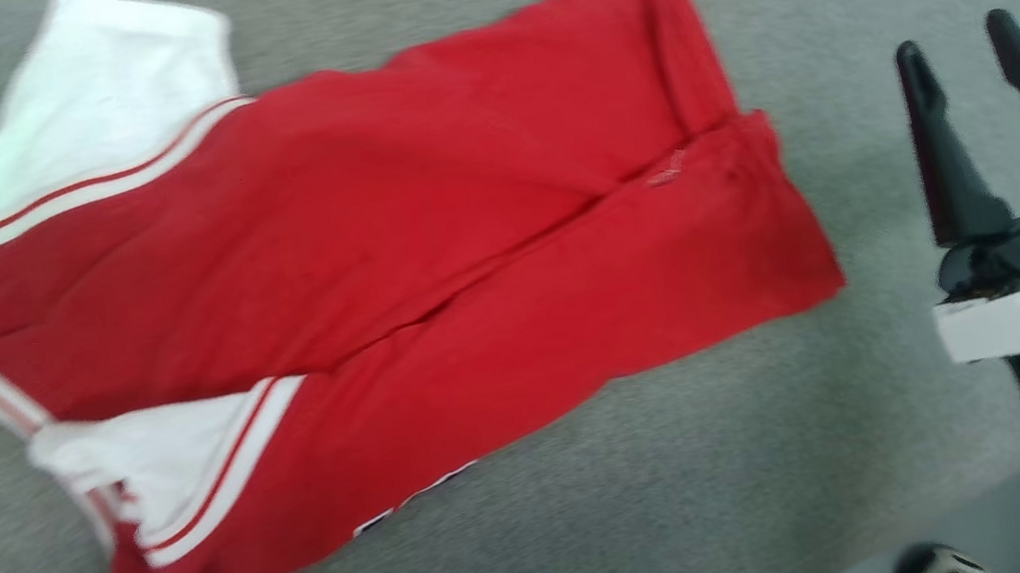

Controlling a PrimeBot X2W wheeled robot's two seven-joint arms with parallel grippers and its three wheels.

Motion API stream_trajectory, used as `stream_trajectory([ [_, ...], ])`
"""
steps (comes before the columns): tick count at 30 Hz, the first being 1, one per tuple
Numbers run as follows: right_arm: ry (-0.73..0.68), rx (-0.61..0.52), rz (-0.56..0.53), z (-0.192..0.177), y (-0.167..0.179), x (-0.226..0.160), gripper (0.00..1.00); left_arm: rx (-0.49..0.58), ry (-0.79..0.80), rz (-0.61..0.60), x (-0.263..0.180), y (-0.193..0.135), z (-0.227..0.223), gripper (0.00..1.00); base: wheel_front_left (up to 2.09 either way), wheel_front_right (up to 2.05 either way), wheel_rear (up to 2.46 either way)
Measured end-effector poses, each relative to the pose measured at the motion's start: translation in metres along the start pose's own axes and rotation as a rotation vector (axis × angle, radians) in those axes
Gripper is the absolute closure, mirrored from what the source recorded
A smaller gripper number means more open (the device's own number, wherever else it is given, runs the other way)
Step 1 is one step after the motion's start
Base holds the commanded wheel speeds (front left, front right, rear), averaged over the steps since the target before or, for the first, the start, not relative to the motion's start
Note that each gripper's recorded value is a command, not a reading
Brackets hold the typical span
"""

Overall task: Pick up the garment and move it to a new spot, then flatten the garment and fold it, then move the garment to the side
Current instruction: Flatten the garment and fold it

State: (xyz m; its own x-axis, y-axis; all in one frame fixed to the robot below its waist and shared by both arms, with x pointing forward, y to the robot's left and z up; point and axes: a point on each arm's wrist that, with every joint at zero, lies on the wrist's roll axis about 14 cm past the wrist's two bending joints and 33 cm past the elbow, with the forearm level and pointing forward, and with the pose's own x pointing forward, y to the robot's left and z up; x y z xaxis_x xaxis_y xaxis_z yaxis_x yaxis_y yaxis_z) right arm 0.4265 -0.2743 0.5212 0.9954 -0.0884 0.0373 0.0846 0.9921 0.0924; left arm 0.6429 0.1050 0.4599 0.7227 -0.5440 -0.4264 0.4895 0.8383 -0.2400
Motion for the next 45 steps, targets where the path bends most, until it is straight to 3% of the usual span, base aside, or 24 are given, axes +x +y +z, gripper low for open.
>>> stream_trajectory([
  [8, 0.016, -0.042, -0.047, -0.006, -0.015, -0.014, 0.0, 0.0, 0.467, -0.049, 0.037, -0.009, -0.055, 0.0, 0.0, 0.0, 0.0],
  [13, 0.055, -0.061, -0.057, -0.018, -0.019, -0.013, 0.0, -0.048, 0.65, -0.084, 0.048, -0.012, -0.073, 0.0, 0.0, 0.0, 0.0],
  [14, 0.061, -0.063, -0.057, -0.019, -0.02, -0.012, 0.0, -0.054, 0.661, -0.093, 0.049, -0.013, -0.075, 0.11, 0.0, 0.0, 0.0],
  [15, 0.069, -0.063, -0.057, -0.022, -0.02, -0.012, 0.0, -0.065, 0.669, -0.104, 0.051, -0.015, -0.076, 0.29, 0.0, 0.0, 0.0],
  [16, 0.078, -0.065, -0.054, -0.024, -0.019, -0.012, 0.0, -0.067, 0.672, -0.108, 0.052, -0.016, -0.076, 0.29, 0.0, 0.0, 0.0],
  [17, 0.088, -0.067, -0.047, -0.026, -0.018, -0.01, 0.0, -0.069, 0.677, -0.112, 0.053, -0.016, -0.077, 1.0, 0.0, 0.0, 0.0],
  [23, 0.25, -0.105, 0.065, -0.051, -0.001, 0.014, 0.0, -0.08, 0.663, -0.141, 0.055, -0.02, -0.081, 1.0, 0.0, 0.0, 0.0],
  [34, 0.646, -0.247, 0.262, -0.092, 0.025, 0.099, 0.0, -0.037, 0.604, -0.202, 0.062, -0.029, -0.076, 1.0, 0.0, 0.0, 0.0],
  [38, 0.832, -0.272, 0.287, -0.121, 0.028, 0.108, 0.0, -0.045, 0.58, -0.209, 0.061, -0.028, -0.076, 1.0, 0.0, 0.0, 0.0],
  [45, 0.956, -0.244, 0.274, -0.143, 0.025, 0.123, 0.0, -0.057, 0.55, -0.216, 0.059, -0.026, -0.079, 1.0, 0.0, 0.0, 0.0],
])
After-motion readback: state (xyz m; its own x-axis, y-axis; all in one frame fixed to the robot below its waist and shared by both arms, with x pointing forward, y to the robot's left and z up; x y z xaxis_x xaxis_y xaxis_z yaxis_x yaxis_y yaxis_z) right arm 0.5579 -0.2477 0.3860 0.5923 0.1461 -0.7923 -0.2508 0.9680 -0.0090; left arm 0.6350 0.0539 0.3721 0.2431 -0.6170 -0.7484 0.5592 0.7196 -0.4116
